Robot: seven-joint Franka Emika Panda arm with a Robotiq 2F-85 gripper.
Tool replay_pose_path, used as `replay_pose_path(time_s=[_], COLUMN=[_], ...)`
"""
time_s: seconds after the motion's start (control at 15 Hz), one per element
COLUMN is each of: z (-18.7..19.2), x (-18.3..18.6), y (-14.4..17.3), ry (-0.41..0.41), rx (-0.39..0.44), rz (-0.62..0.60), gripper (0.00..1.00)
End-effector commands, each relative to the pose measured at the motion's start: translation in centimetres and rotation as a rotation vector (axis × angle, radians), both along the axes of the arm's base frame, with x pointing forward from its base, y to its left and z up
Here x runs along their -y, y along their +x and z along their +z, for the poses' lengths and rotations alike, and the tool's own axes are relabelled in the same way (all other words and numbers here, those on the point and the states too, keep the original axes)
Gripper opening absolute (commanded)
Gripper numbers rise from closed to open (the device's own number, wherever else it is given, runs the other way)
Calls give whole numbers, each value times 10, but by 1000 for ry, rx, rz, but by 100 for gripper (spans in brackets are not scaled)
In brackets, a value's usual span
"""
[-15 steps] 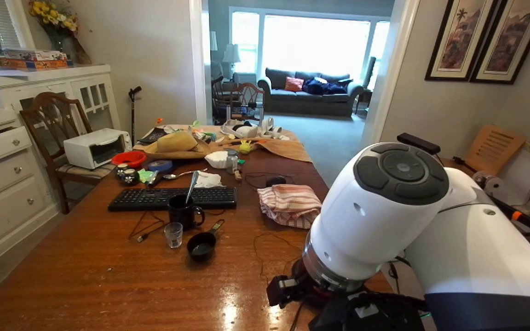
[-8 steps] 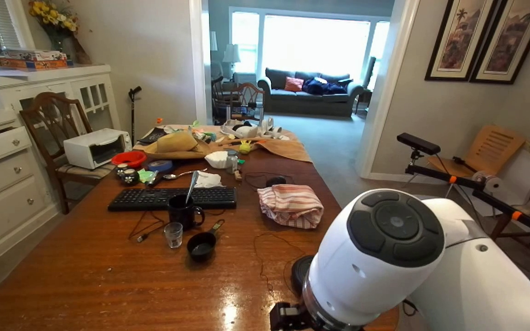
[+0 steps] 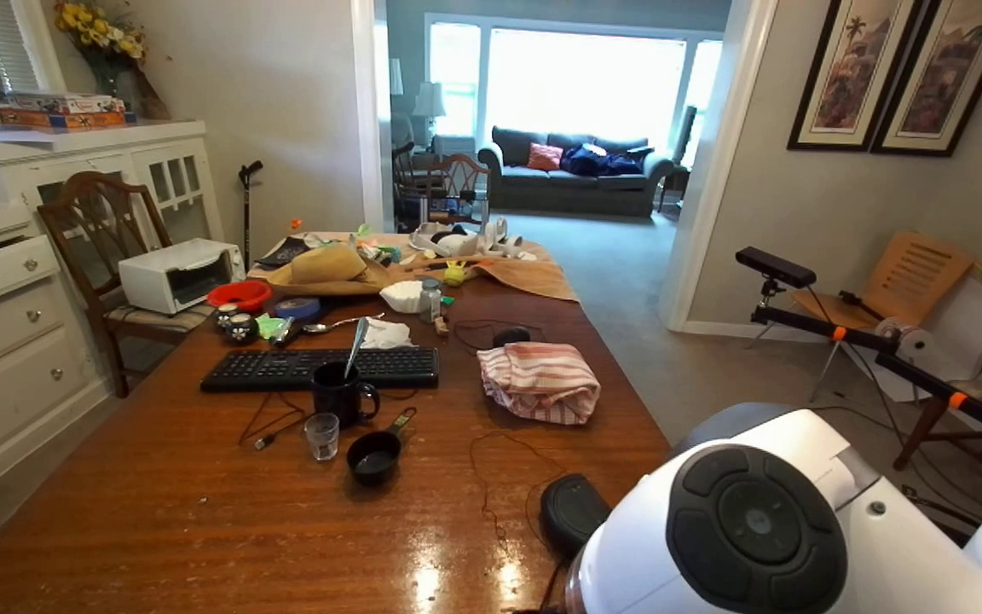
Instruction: Move the alarm clock to the right.
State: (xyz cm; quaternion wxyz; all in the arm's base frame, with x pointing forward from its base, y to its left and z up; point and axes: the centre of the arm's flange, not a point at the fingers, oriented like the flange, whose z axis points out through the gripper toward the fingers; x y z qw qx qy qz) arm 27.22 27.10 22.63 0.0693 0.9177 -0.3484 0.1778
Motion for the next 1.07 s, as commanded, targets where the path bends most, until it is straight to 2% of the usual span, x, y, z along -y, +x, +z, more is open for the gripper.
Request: replay_pose_path(time_s=[0.0,0.2,0.47,0.53,0.6,1.0], z=[-57,-72,-87,-88,-29,-35], x=[1,-2,-10,-13,-8,-7], y=[-1,-1,-4,-6,-14,-9], ry=[1,-9,11,30,-9,1], rx=[-7,22,9,-18,-11,-9], rz=[-8,-10,-6,6,8,-15], gripper=[100,100,100,100,100,100])
